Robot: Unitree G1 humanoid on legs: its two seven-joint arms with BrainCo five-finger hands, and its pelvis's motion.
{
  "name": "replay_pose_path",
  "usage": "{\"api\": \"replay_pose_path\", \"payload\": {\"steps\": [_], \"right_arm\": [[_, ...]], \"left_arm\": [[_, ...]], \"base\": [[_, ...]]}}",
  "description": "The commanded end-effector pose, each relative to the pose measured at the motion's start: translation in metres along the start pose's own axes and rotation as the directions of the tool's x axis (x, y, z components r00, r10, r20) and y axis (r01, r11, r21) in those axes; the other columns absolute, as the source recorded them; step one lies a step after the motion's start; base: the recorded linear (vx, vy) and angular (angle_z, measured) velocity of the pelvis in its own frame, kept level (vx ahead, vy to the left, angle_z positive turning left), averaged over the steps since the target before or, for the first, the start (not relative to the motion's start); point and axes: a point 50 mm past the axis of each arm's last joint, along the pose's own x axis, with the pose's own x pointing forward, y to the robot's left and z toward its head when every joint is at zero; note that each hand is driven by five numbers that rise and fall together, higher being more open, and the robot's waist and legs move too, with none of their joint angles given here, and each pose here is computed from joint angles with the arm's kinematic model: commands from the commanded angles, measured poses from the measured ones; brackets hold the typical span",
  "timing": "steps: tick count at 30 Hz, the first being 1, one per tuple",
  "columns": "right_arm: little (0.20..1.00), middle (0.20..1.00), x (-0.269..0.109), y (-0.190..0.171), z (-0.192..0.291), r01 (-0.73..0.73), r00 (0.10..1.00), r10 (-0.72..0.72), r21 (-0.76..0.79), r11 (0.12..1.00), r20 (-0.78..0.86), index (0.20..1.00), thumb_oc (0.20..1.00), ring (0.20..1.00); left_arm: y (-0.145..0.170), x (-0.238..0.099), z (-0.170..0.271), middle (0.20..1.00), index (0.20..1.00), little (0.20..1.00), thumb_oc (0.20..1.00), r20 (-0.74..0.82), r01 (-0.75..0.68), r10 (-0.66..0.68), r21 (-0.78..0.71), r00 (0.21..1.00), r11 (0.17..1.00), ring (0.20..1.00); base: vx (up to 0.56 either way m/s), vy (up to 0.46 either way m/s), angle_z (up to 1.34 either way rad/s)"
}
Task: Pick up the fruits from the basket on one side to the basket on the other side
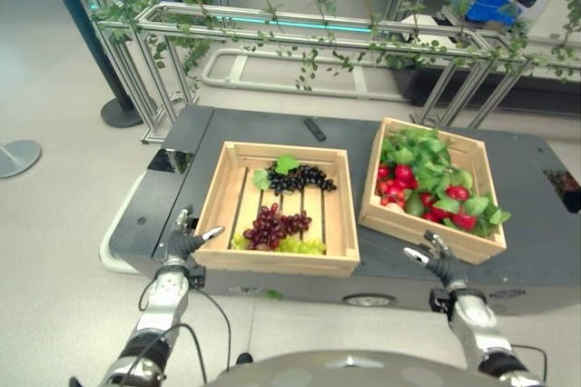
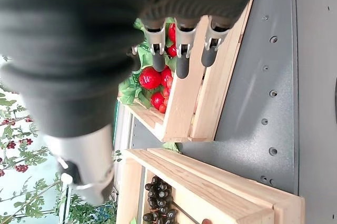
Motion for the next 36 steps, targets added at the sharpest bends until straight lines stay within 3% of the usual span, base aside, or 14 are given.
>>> {"api": "replay_pose_path", "payload": {"steps": [1,36], "right_arm": [[1.0,1.0,0.013,0.0033,0.03,0.002,0.991,-0.004,0.014,1.0,0.135,1.0,1.0,1.0],[1.0,1.0,0.0153,-0.0005,0.032,0.005,0.992,-0.006,0.007,1.0,0.127,1.0,1.0,1.0]], "left_arm": [[-0.0066,0.0127,0.0236,1.0,1.0,1.0,1.0,0.116,0.017,-0.019,0.013,0.993,1.0,1.0],[0.003,0.0114,0.0237,1.0,1.0,1.0,1.0,0.122,-0.003,0.001,0.013,0.993,1.0,1.0]], "base": [[0.0,0.0,0.0],[0.0,0.009,0.0]]}}
